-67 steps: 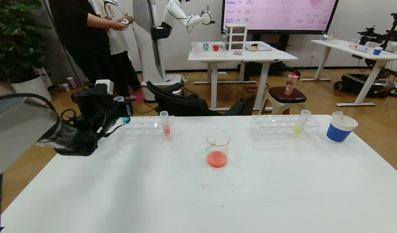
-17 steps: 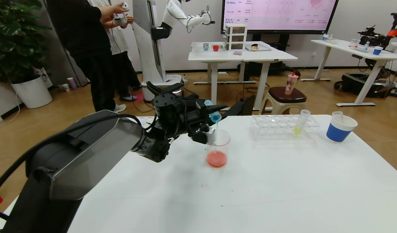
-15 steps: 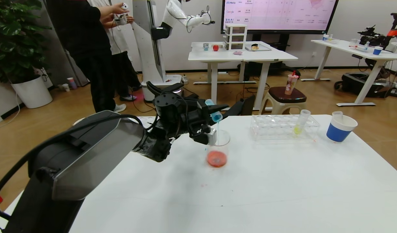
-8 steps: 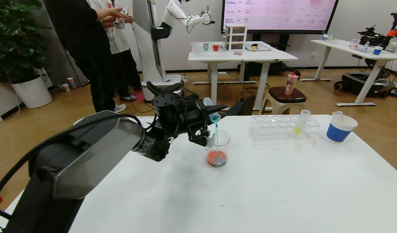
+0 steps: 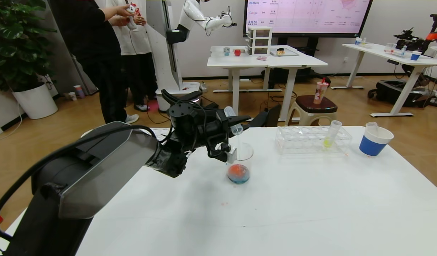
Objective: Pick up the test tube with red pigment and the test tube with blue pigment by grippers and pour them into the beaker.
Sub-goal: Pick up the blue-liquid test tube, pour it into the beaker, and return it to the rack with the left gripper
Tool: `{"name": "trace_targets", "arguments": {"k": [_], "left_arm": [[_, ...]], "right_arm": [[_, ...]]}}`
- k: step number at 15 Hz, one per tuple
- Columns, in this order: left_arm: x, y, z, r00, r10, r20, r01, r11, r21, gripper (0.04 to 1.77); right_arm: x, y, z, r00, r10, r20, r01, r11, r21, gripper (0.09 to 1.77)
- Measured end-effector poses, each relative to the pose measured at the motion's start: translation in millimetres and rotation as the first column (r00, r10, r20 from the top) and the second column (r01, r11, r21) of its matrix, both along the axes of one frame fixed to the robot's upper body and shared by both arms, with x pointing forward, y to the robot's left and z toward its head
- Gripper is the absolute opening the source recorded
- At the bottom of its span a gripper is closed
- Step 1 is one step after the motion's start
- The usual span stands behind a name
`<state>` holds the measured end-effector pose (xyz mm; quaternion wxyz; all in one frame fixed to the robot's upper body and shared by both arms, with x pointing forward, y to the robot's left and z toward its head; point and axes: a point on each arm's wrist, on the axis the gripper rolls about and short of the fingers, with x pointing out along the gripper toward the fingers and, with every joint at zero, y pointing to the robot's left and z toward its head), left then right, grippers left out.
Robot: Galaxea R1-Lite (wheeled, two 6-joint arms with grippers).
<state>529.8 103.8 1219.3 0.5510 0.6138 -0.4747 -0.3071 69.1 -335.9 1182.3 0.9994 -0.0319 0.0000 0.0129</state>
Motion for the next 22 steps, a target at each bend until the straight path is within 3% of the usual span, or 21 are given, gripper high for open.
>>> {"name": "trace_targets", "arguments": {"k": [7, 11, 13, 15, 17, 19, 21, 22], "left_arm": [[0, 1, -1, 1.000, -0.010, -0.014, 0.010, 1.000, -0.003, 0.53], [-1, 1, -1, 0.992, -0.023, -0.121, 0.017, 0.999, -0.046, 0.53], [-2, 1, 7, 0.981, -0.037, -0.190, 0.017, 0.994, -0.104, 0.53], [-5, 3, 24, 0.968, -0.011, -0.252, -0.049, 0.973, -0.227, 0.53], [-9, 8, 42, 0.939, 0.015, -0.344, -0.153, 0.913, -0.379, 0.53], [-13, 16, 60, 0.903, 0.039, -0.428, -0.274, 0.820, -0.503, 0.53], [-18, 24, 74, 0.852, 0.026, -0.523, -0.399, 0.680, -0.616, 0.53], [-22, 28, 81, 0.823, 0.005, -0.568, -0.460, 0.592, -0.662, 0.53]], "right_arm": [[0, 0, 0, 1.000, 0.000, 0.000, 0.000, 1.000, 0.000, 1.74], [0, 0, 0, 1.000, 0.000, 0.000, 0.000, 1.000, 0.000, 1.74], [0, 0, 0, 1.000, 0.000, 0.000, 0.000, 1.000, 0.000, 1.74], [0, 0, 0, 1.000, 0.000, 0.000, 0.000, 1.000, 0.000, 1.74], [0, 0, 0, 1.000, 0.000, 0.000, 0.000, 1.000, 0.000, 1.74], [0, 0, 0, 1.000, 0.000, 0.000, 0.000, 1.000, 0.000, 1.74], [0, 0, 0, 1.000, 0.000, 0.000, 0.000, 1.000, 0.000, 1.74], [0, 0, 0, 1.000, 0.000, 0.000, 0.000, 1.000, 0.000, 1.74]]}}
